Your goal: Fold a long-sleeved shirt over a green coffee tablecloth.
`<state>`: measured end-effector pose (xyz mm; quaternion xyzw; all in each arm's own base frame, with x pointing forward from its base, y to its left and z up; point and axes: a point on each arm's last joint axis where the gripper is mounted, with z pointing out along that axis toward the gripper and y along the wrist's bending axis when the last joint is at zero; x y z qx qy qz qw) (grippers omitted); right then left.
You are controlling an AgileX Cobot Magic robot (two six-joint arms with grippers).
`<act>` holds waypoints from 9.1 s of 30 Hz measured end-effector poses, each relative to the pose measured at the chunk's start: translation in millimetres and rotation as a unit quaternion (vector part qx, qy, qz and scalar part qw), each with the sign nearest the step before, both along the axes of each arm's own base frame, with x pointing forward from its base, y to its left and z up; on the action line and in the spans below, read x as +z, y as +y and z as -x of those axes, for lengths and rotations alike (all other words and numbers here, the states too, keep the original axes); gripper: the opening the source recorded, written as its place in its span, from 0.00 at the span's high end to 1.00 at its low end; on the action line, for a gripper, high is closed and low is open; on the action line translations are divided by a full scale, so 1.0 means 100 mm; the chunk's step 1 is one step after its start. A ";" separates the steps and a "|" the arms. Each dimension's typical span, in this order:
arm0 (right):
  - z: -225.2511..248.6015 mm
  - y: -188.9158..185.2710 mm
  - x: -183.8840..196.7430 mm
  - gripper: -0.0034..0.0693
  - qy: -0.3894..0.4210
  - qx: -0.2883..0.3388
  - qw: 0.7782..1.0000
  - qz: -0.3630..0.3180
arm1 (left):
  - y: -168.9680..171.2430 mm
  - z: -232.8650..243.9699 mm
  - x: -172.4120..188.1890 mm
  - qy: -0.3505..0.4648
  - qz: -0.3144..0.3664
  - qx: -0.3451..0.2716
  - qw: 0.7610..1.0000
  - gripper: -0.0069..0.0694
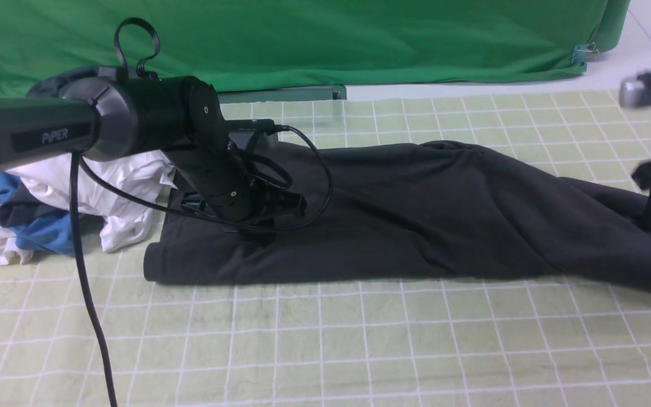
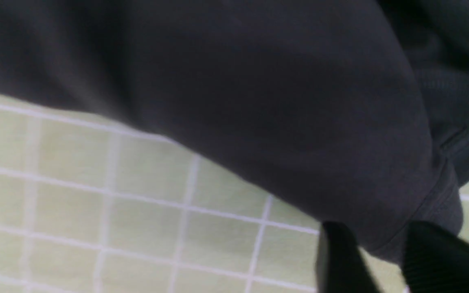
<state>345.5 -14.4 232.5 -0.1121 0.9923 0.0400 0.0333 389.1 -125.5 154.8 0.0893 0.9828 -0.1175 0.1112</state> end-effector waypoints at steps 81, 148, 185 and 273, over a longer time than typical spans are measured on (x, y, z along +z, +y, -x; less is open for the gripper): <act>-0.70 -0.59 -0.64 0.91 -0.049 -0.064 0.996 0.038 | -0.01 0.03 0.00 0.009 0.001 -0.019 1.000 0.90; -0.64 -0.82 -0.80 0.70 -0.013 -0.105 0.994 -0.014 | 0.58 2.00 1.22 -0.180 0.058 0.047 0.981 0.90; -0.42 1.43 0.75 0.87 -0.176 -0.038 0.972 -0.149 | 0.58 2.01 1.21 -0.177 0.052 0.034 0.982 0.90; -0.04 2.27 -0.47 0.96 0.072 0.290 0.953 -0.051 | 0.85 0.29 0.75 -0.121 0.030 0.142 0.982 0.90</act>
